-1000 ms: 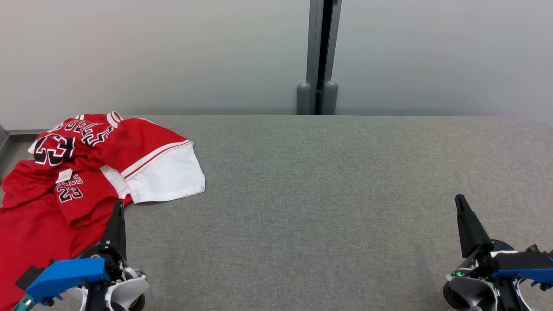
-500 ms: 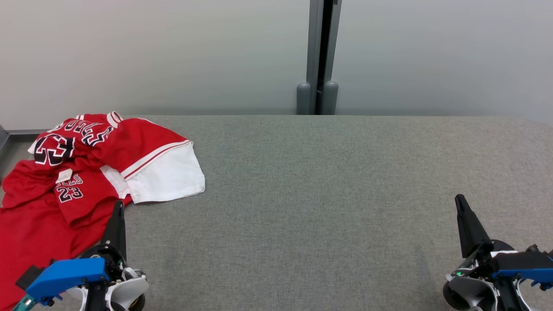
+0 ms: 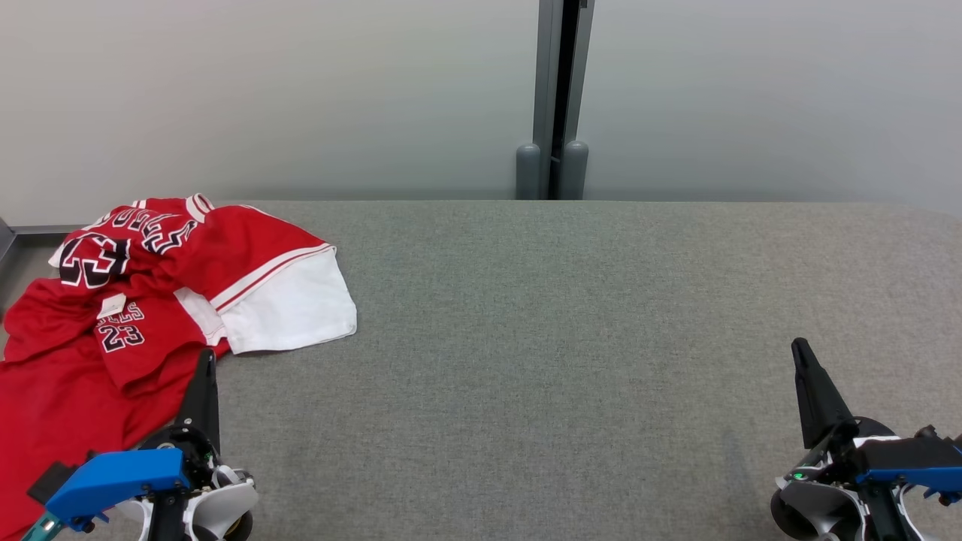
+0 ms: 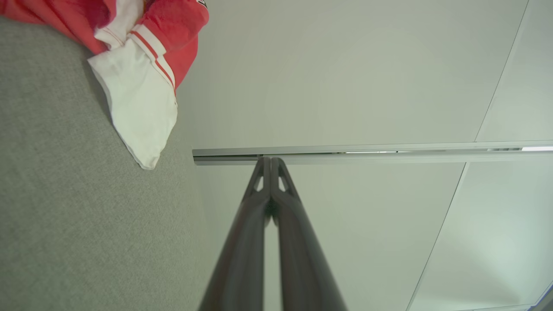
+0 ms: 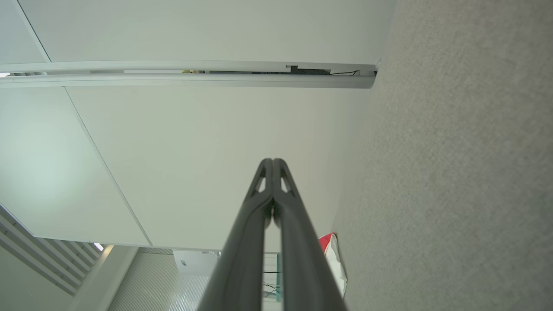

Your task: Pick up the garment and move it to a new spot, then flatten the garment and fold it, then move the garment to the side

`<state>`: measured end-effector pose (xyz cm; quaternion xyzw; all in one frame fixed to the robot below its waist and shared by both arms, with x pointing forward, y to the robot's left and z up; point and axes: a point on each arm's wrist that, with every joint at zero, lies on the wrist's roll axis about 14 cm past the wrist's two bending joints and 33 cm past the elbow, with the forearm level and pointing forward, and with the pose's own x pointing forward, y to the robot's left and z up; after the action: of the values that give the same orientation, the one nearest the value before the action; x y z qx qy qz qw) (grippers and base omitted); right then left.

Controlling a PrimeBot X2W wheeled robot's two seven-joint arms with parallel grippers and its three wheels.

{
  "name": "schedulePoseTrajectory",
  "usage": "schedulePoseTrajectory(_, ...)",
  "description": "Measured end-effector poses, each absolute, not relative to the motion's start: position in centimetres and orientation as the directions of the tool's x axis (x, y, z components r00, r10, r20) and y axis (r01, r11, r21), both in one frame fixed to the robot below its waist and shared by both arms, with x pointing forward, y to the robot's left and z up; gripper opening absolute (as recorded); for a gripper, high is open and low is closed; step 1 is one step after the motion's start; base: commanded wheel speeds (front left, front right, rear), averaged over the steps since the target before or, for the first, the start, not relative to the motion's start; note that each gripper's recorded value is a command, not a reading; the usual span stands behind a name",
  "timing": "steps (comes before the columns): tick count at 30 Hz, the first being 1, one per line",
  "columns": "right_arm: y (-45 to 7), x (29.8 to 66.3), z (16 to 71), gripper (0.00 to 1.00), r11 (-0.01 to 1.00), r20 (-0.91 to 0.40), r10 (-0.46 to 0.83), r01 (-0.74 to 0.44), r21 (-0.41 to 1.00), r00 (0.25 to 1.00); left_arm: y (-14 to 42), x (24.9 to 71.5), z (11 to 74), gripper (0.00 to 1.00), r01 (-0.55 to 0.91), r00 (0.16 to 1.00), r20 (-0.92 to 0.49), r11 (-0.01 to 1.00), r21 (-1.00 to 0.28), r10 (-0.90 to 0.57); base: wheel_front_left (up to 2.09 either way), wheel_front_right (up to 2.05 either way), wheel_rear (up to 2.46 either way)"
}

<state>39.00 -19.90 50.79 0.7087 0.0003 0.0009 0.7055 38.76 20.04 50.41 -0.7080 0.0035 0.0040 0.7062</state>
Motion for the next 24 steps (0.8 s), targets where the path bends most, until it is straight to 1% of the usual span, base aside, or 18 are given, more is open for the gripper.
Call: schedulePoseTrajectory(24, -19.90, 39.00, 50.79, 0.00, -0.005, 0.001, 0.002, -0.001, 1.000, 1.000, 20.05, 38.76, 50.41, 0.00, -0.011, 1.000, -0.011, -0.002, -1.000, 0.001, 0.00, 0.00, 0.00)
